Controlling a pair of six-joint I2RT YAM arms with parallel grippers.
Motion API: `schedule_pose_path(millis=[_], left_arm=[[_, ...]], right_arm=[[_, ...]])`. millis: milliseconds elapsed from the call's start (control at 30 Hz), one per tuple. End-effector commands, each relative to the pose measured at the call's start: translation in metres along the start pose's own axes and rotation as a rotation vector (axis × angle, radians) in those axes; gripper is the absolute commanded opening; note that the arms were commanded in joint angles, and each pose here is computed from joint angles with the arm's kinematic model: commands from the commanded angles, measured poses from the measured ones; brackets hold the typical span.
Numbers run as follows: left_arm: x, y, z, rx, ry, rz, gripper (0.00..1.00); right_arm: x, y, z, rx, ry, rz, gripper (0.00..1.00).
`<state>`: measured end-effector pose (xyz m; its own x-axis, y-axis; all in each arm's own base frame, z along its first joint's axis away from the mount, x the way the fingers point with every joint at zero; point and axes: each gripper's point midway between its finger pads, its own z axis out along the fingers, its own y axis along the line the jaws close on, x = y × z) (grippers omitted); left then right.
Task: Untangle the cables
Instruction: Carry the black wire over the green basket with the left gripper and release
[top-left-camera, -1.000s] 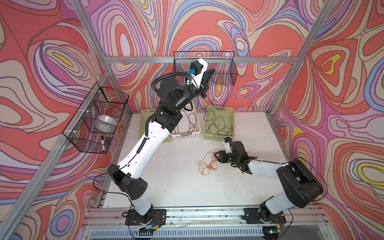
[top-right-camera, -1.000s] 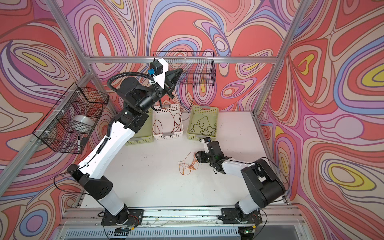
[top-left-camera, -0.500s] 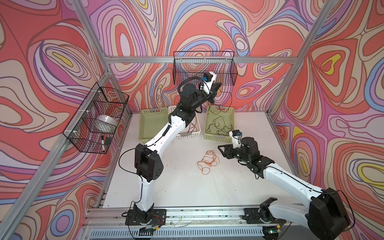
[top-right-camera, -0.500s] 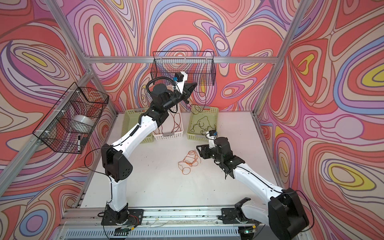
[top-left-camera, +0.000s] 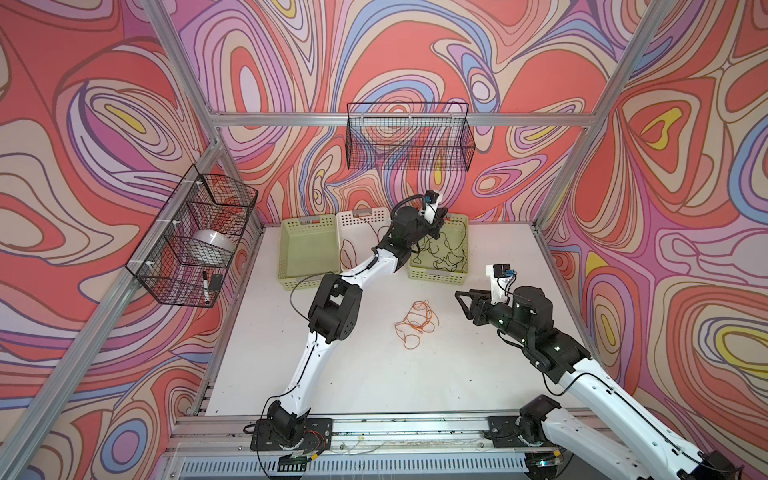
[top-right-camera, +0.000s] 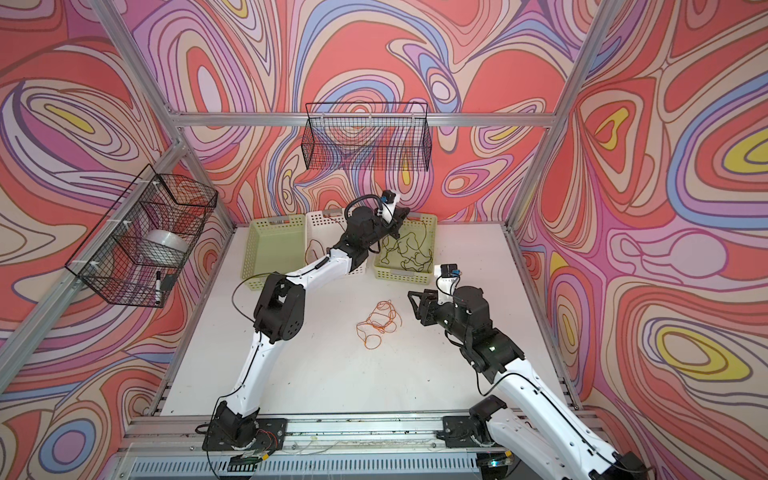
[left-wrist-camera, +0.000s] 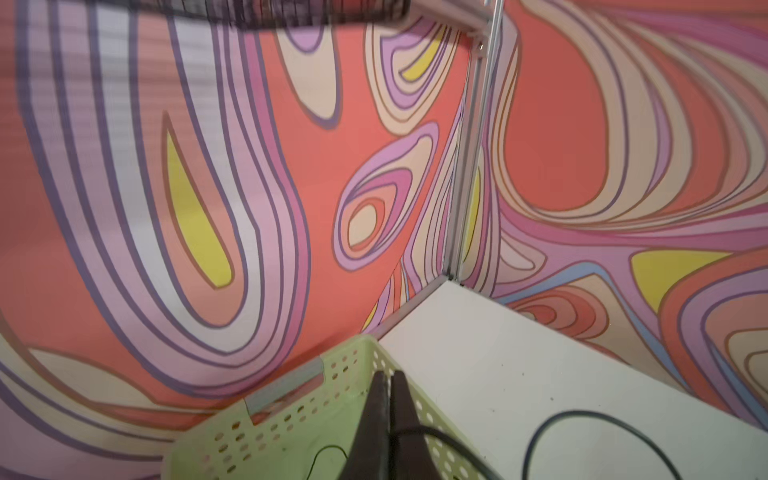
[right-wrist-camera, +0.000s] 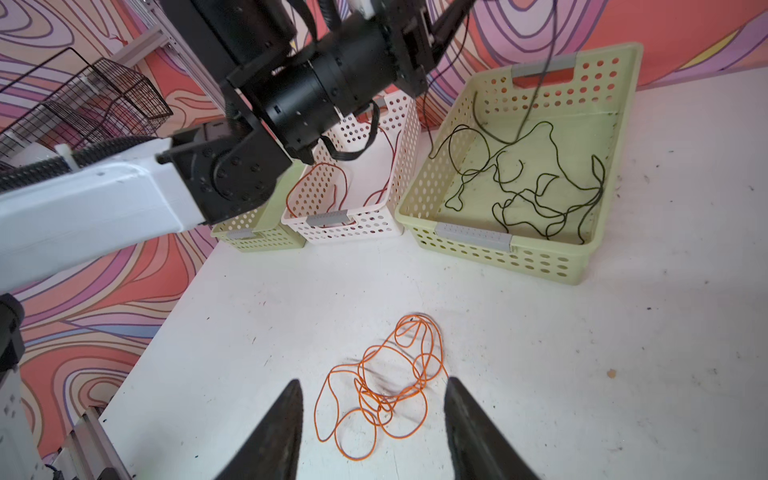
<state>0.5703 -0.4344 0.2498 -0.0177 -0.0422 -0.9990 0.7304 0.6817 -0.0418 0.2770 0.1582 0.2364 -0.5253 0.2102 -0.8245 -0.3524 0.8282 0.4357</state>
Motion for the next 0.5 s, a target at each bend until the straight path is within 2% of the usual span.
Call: schedule_pose_path(millis=[0, 67, 100, 167, 200, 333, 367, 467], left_arm=[[0.005, 0.011, 0.008, -0.114, -0.003, 0.036, 0.00], [0.020, 0.013, 0.009, -0.142, 0.041, 0.030, 0.00], [0.027, 0.016, 0.009, -0.162, 0.063, 0.018, 0.05], [0.034, 0.022, 0.007, -0.201, 0.092, -0.005, 0.35], [0.034, 0.025, 0.005, -0.219, 0.105, -0.004, 0.46], [0.022, 0.035, -0.003, -0.302, 0.156, 0.002, 0.75], [0.018, 0.036, -0.005, -0.313, 0.173, 0.012, 0.81], [0.000, 0.036, -0.014, -0.348, 0.172, 0.043, 0.83]], right_arm=[[0.027, -0.016, 0.001, 0.061, 0.079, 0.036, 0.55], [0.029, -0.020, -0.001, 0.080, 0.081, 0.045, 0.55], [0.030, -0.023, -0.002, 0.099, 0.082, 0.045, 0.55], [0.029, -0.032, -0.006, 0.152, 0.078, 0.047, 0.55], [0.027, -0.035, -0.008, 0.179, 0.073, 0.046, 0.55], [0.019, -0.042, -0.015, 0.237, 0.052, 0.032, 0.56], [0.018, -0.044, -0.015, 0.248, 0.050, 0.025, 0.56], [0.012, -0.047, -0.016, 0.279, 0.041, 0.016, 0.56]])
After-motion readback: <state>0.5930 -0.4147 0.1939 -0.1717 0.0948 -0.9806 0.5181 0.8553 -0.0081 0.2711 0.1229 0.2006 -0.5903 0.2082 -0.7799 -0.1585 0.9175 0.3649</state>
